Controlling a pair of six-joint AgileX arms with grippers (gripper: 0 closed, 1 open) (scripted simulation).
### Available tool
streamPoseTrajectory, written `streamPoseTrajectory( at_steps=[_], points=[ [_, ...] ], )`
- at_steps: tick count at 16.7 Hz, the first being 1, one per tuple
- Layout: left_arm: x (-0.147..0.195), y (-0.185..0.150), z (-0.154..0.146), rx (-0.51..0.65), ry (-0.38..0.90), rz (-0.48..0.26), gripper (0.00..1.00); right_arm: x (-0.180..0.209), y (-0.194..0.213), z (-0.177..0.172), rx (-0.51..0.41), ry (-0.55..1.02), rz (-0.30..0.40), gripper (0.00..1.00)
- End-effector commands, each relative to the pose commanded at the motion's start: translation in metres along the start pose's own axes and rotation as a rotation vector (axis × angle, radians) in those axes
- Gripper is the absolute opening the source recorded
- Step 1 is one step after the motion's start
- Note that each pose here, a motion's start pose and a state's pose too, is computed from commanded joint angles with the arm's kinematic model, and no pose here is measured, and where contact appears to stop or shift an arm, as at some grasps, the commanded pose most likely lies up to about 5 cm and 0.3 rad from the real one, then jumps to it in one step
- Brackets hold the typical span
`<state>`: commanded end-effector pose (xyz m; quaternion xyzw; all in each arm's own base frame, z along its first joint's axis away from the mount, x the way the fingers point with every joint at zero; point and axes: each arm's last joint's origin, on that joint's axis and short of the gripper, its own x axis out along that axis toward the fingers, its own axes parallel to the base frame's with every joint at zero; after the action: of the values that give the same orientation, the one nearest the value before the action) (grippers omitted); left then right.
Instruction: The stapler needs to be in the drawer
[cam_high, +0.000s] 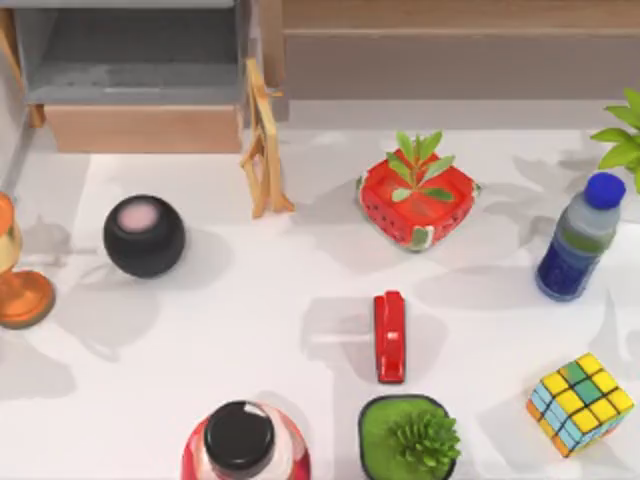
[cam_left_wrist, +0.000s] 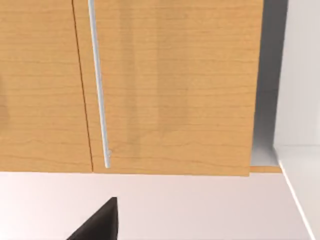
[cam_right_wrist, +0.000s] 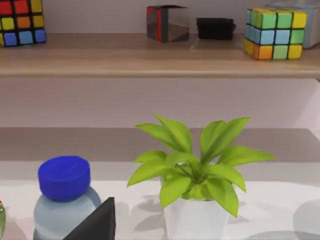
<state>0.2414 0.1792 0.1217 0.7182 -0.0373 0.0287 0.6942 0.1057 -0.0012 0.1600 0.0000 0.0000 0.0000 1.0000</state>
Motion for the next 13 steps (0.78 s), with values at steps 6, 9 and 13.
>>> streamPoseTrajectory(
  at_steps=[6,9,13],
  points=[
    [0.088,0.087,0.056,-0.186,-0.214,0.185,1.00,0.000,0.000,0.000,0.000,0.000,0.000,1.00],
    [0.135,0.119,0.133,-0.452,-0.412,0.116,1.00,0.000,0.000,0.000,0.000,0.000,0.000,1.00],
    [0.167,0.149,0.270,-0.845,-0.631,-0.188,1.00,0.000,0.000,0.000,0.000,0.000,0.000,1.00]
  ],
)
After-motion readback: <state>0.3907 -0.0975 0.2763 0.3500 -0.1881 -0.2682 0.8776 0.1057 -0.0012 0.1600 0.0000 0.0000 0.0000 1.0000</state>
